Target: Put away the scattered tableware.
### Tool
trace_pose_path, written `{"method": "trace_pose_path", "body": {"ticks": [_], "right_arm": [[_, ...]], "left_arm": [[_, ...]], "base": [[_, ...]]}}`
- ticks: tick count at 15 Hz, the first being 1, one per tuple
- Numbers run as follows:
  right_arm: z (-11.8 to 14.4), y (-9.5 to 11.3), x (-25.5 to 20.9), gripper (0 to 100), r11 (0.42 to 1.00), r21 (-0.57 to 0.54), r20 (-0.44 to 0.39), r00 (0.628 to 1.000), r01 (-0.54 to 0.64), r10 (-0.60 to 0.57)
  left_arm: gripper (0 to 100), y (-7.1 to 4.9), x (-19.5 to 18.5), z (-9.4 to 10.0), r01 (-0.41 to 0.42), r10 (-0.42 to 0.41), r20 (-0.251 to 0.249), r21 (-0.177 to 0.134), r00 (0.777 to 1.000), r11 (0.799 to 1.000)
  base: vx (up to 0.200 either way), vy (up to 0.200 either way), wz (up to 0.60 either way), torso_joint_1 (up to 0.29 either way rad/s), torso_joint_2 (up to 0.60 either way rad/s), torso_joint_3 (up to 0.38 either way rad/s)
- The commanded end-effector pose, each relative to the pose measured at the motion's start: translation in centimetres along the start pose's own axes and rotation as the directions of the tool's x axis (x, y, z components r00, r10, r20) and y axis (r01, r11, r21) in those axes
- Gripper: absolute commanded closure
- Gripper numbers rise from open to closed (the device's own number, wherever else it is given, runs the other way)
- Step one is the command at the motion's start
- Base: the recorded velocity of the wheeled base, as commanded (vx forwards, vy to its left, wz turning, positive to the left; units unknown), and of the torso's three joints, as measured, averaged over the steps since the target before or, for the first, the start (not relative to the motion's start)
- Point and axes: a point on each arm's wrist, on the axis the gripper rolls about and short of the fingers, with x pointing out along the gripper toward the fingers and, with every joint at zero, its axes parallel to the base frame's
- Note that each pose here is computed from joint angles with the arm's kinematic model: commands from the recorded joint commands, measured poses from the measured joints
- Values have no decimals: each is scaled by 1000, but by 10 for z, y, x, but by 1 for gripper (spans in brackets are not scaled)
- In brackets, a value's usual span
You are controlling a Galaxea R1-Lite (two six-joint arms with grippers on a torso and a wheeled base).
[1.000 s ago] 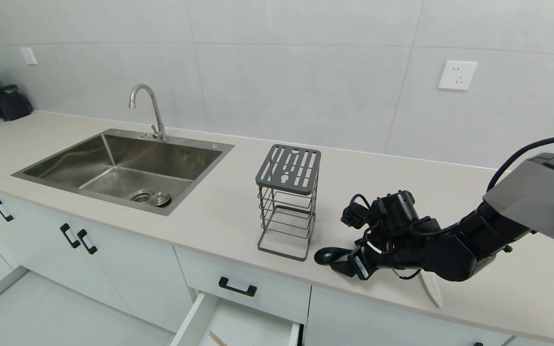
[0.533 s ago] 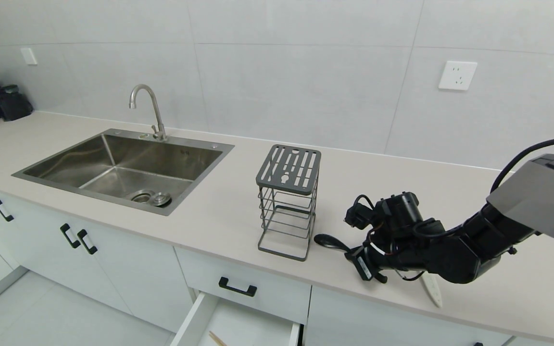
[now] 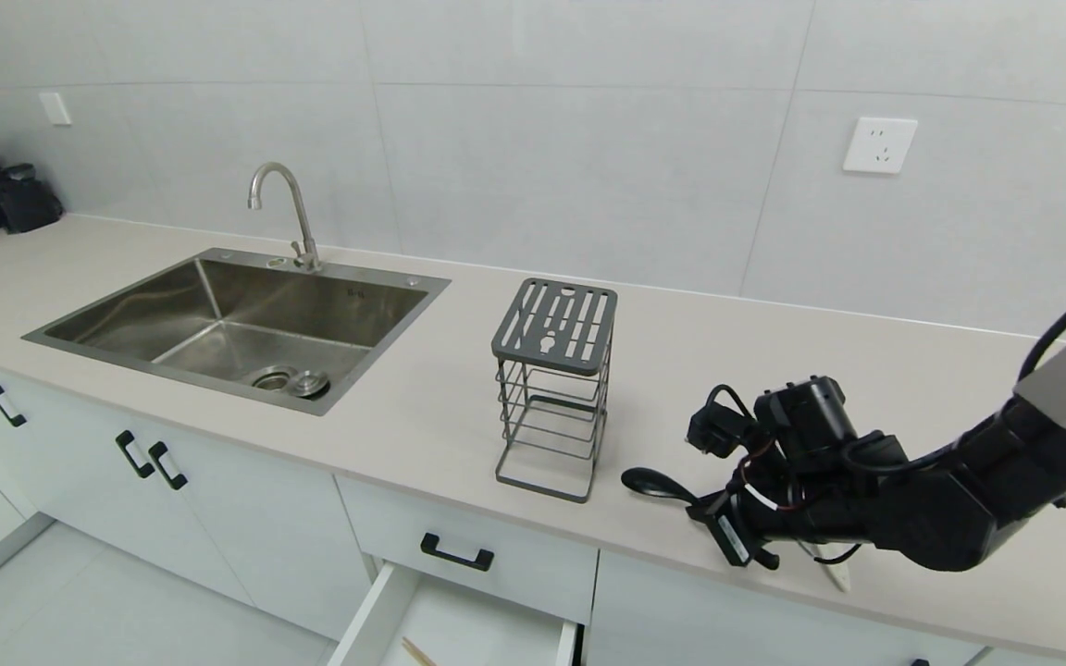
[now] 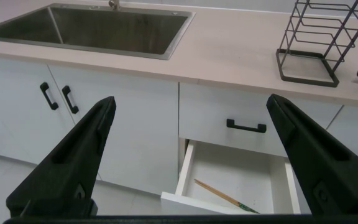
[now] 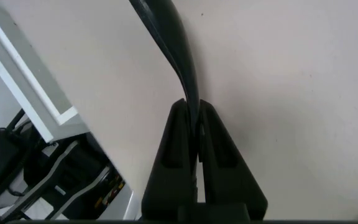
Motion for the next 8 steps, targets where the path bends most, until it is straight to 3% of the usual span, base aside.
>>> {"method": "trace_pose_path", "body": {"ticks": [1,5,8], "right_arm": [[10,4,-25,100,1000,-28,80,997,13,-10],[10,7,-43,100,999,-53,118,993,-5,11],[6,11,-47,100,988,-147,124,990,-46,65]], "left_arm": [[0,0,0,0,0,0,-1,0,1000,1000],[0,0,0,0,0,0,-1,0,1000,1000],[0,0,0,0,0,0,-1,0,1000,1000]], "base": [[0,0,0,0,0,0],[0,0,0,0,0,0],[0,0,0,0,0,0]]}}
